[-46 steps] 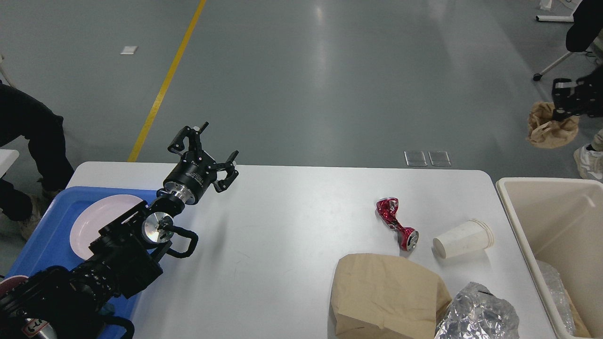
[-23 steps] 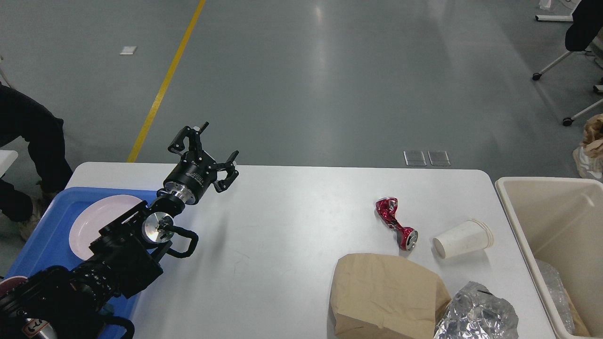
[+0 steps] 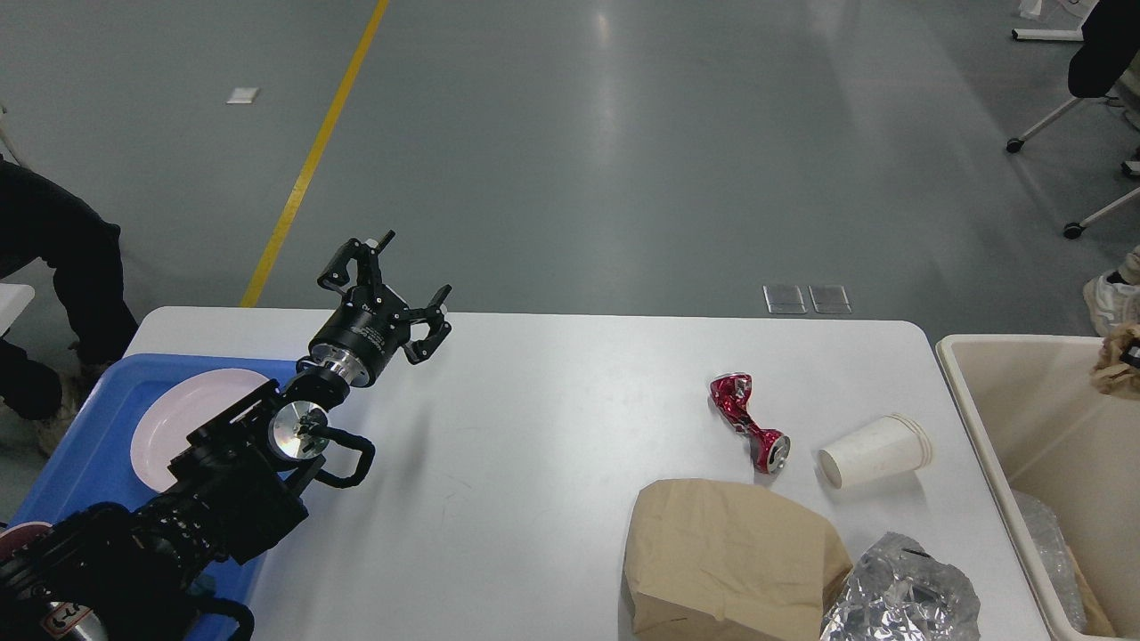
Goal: Tidy desktop
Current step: 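Lift the brown paper and drop it into the white bin, then return the right gripper from the bin toward the table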
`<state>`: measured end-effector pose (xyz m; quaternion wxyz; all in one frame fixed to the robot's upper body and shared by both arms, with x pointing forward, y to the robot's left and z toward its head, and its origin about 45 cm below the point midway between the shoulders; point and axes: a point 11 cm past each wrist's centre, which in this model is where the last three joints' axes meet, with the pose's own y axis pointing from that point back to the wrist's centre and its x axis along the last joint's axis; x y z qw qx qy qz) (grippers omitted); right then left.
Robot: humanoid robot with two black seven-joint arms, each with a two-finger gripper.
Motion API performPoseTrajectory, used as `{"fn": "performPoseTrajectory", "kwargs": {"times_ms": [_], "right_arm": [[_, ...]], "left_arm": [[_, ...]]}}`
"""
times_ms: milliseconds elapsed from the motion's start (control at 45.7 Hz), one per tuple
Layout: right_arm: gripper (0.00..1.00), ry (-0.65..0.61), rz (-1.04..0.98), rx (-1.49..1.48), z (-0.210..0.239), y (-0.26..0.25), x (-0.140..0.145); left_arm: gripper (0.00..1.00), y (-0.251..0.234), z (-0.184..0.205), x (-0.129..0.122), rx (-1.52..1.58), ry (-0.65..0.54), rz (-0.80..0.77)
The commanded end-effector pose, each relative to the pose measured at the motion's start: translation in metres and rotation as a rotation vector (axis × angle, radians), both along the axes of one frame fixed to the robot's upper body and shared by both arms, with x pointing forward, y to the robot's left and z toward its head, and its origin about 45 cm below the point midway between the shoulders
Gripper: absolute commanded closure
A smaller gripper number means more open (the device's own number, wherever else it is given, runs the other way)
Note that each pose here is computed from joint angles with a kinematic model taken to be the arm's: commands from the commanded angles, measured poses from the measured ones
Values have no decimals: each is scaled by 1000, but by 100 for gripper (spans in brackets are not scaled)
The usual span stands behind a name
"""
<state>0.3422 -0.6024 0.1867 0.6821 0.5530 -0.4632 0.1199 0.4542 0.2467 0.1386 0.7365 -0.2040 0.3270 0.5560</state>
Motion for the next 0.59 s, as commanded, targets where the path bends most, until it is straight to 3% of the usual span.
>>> {"fn": "performPoseTrajectory", "kwargs": {"times_ms": [0, 88, 109, 219, 306, 569], "right_arm": [[100, -27, -23, 44, -21, 7, -5], [100, -23, -32, 68, -38, 11, -12], [94, -18, -33, 68, -40, 11, -14], [31, -20, -31, 61, -40, 10, -14], [3, -22, -28, 61, -39, 11, -13], [0, 8, -18, 87, -47, 20, -12]], "left_arm": [[3, 0, 0, 0, 0, 0, 0], [3, 0, 0, 0, 0, 0, 0], [3, 0, 0, 0, 0, 0, 0], [3, 0, 0, 0, 0, 0, 0], [3, 0, 0, 0, 0, 0, 0], [3, 0, 0, 0, 0, 0, 0]]}}
